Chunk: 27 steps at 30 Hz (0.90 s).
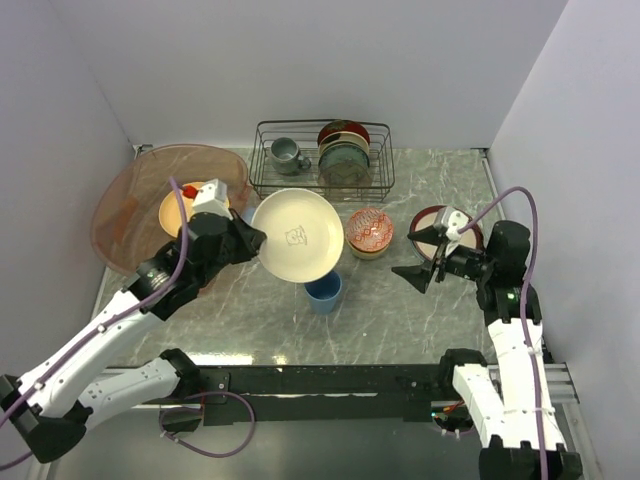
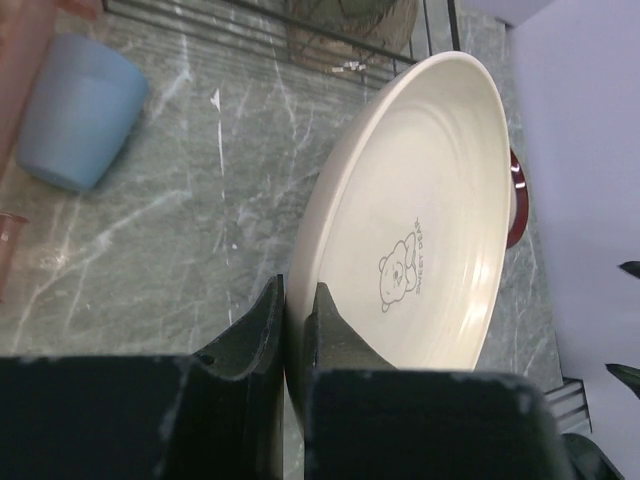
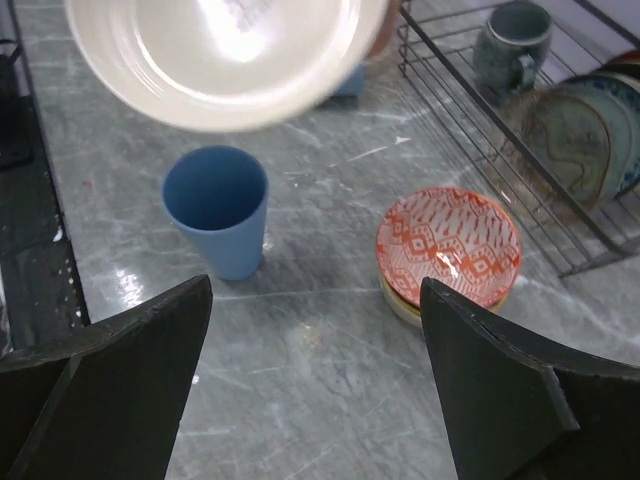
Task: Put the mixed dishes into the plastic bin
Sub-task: Place the plate in the plastic bin.
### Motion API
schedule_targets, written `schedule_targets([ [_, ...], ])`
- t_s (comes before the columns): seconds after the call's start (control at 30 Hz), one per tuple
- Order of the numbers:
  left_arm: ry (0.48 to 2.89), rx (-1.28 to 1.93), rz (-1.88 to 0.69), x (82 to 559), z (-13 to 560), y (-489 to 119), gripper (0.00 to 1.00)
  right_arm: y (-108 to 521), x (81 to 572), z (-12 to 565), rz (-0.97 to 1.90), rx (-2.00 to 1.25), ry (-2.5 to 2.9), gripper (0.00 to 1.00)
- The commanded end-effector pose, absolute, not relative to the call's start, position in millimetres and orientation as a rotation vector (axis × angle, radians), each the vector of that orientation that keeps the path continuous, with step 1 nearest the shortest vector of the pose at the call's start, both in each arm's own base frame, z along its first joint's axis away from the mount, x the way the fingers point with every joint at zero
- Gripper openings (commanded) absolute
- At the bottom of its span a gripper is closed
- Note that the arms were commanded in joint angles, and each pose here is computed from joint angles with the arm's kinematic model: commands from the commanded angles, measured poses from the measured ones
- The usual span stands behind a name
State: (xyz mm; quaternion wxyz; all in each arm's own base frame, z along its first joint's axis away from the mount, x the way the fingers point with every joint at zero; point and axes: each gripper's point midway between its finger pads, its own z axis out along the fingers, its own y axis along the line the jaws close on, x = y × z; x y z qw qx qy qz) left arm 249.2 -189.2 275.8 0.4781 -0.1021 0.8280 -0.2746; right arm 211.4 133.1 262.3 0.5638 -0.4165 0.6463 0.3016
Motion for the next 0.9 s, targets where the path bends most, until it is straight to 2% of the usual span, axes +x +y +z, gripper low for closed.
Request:
schedule_targets([
  [0.0, 1.928, -0.209, -0.693, 252.6, 304.3, -178.1, 0.01, 124.5, 229.2, 262.3, 0.767, -0.853, 1.512, 0.93],
  [0.4, 1.860, -0.349, -0.577, 294.2, 312.9, -113.0, 0.01, 98.7, 243.3, 243.8, 0.604, -0.761, 1.579, 0.96],
  [0.87, 1.835, -0.624, -0.627, 356.7, 293.8, -20.7, 0.01, 91.2, 249.9, 246.2, 0.529, -0.734, 1.578, 0.99],
])
